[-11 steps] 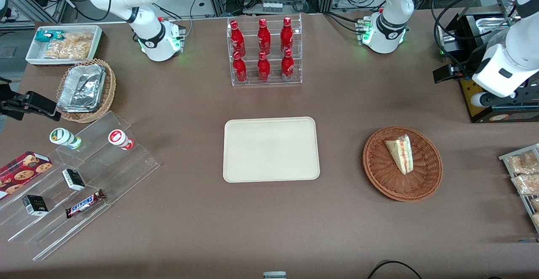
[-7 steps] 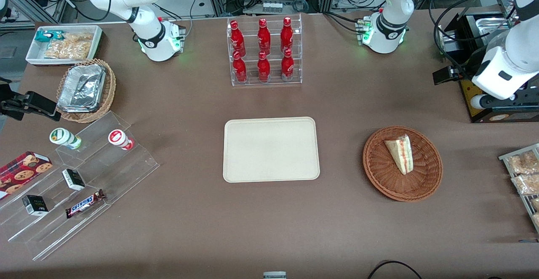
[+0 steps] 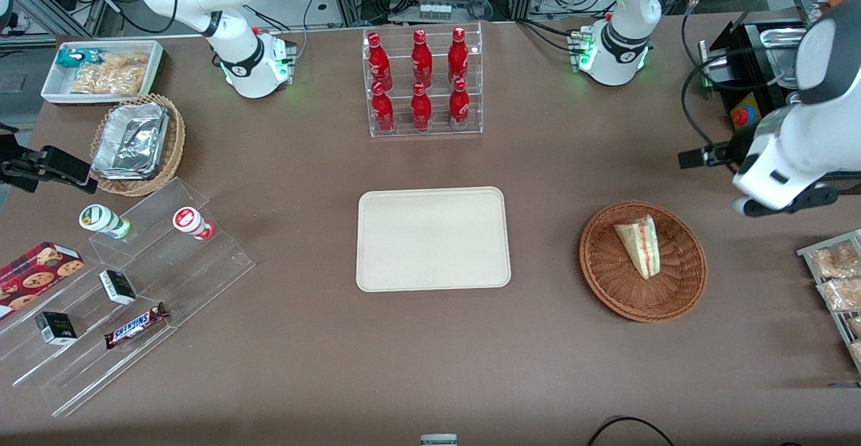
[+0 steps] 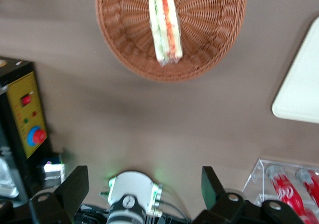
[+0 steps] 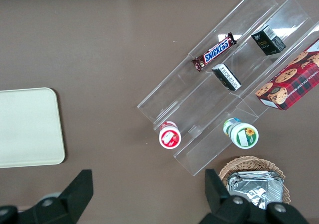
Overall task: Place sandwich from basket to tray
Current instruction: 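Move the left gripper over the wrapped sandwich in the wicker basket, then lower the left gripper and close it on the wrapped sandwich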
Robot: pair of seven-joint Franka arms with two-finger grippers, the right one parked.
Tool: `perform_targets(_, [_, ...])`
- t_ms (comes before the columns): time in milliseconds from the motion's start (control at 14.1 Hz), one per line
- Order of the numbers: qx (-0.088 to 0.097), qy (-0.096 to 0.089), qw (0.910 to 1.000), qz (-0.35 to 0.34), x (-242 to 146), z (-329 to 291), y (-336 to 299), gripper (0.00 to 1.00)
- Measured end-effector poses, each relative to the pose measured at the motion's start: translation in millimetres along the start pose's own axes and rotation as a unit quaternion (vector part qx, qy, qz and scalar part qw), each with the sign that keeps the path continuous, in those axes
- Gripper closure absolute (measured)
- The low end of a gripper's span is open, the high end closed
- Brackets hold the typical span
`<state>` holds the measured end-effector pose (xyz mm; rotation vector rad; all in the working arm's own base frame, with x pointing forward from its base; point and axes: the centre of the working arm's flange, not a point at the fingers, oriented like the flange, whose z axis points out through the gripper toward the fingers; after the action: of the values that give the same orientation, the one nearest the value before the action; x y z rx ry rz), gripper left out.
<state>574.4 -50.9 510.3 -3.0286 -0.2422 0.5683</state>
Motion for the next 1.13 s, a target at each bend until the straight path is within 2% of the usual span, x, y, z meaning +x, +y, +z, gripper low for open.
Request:
perform_targets(354, [-0.009,0.026,0.9995,-0.014,37,104,12,0.00])
perform_targets(636, [-0.023,0.059,0.9974,-0.033,50,170,16,0.00])
perform_targets(1131, [-0.043,0.068,0.9957,-0.045,79,239,25,0.00])
